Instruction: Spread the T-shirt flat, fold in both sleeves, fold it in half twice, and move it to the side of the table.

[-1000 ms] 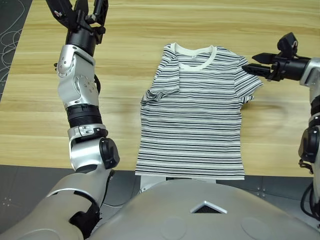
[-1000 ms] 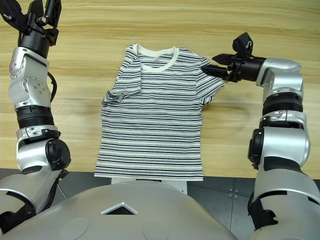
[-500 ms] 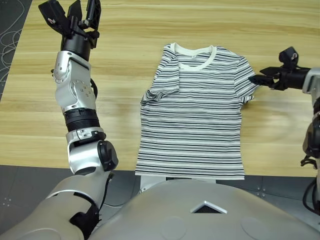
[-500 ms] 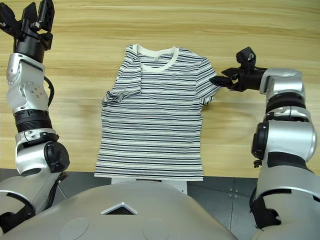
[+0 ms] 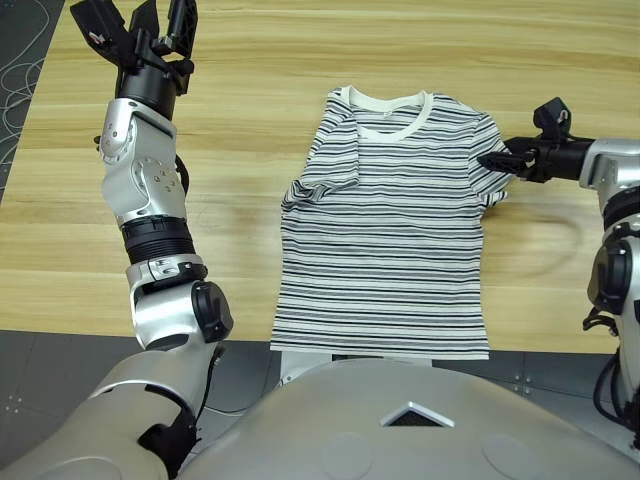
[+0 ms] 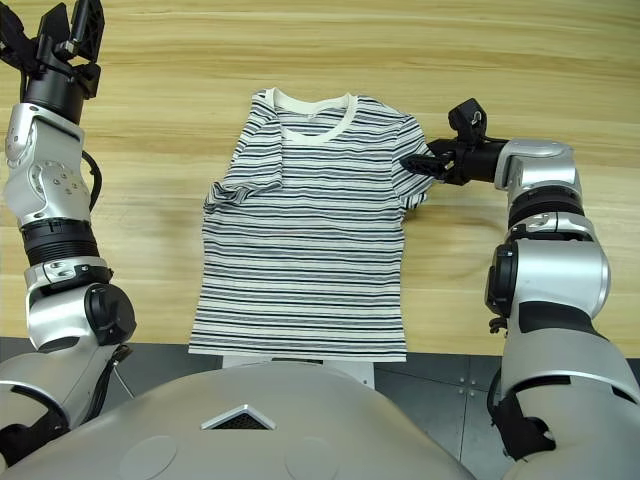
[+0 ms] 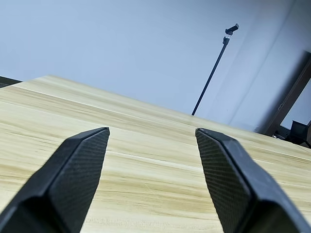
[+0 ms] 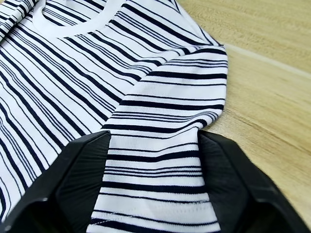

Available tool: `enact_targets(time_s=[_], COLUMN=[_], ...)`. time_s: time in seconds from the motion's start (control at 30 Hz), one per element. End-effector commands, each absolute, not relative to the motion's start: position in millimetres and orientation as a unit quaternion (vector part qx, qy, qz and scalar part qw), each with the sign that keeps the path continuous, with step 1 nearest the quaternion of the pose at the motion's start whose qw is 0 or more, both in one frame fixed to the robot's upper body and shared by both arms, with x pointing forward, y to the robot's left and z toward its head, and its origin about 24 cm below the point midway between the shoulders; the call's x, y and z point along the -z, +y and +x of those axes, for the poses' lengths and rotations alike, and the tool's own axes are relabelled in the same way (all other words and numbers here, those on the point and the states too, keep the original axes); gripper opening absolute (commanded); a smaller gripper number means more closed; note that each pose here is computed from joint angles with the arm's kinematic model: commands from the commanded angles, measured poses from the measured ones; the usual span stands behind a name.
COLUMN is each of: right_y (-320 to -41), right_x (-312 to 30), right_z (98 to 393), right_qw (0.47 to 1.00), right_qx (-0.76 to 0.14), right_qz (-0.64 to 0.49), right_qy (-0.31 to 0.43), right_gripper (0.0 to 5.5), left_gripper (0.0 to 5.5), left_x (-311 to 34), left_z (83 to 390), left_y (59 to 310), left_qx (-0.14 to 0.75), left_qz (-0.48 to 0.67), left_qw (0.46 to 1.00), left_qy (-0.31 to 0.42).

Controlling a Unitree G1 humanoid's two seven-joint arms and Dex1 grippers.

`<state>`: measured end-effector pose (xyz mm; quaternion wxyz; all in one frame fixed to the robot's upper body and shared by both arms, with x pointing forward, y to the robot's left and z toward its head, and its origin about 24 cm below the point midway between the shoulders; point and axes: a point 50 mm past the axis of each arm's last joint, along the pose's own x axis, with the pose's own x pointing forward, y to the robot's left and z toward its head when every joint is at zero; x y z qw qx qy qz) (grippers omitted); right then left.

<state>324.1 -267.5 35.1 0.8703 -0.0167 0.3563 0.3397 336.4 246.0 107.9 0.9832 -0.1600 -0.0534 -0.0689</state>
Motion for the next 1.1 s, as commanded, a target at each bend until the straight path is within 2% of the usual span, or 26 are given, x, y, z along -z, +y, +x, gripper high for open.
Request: enact_targets(time_s=[0.03,0.43,1.1], right_y=[-269.1,-279.9,-266.3], right_x=[-25.1,-28.1,-60.9], right_z=[317.2,313.5,332.1], right_qw=[0.862,0.865,0.865], right_qx=[-0.335,-0.325,-0.385], right_qz=[-0.015,-0.012,-0.033], right_qy=[0.380,0.381,0.320], right_gripper=[2.41,0.12,0.12], left_gripper=[3.32,3.32,3.32], left_x=[-108.0,-106.6,-106.1], left_z=[336.1,340.7,343.5], left_y=[246.1,239.0,232.4], left_qx=[0.066,0.075,0.083], left_qz=[-0.154,-0.159,-0.165], left_qw=[0.985,0.984,0.982], left_qy=[-0.047,-0.040,-0.036])
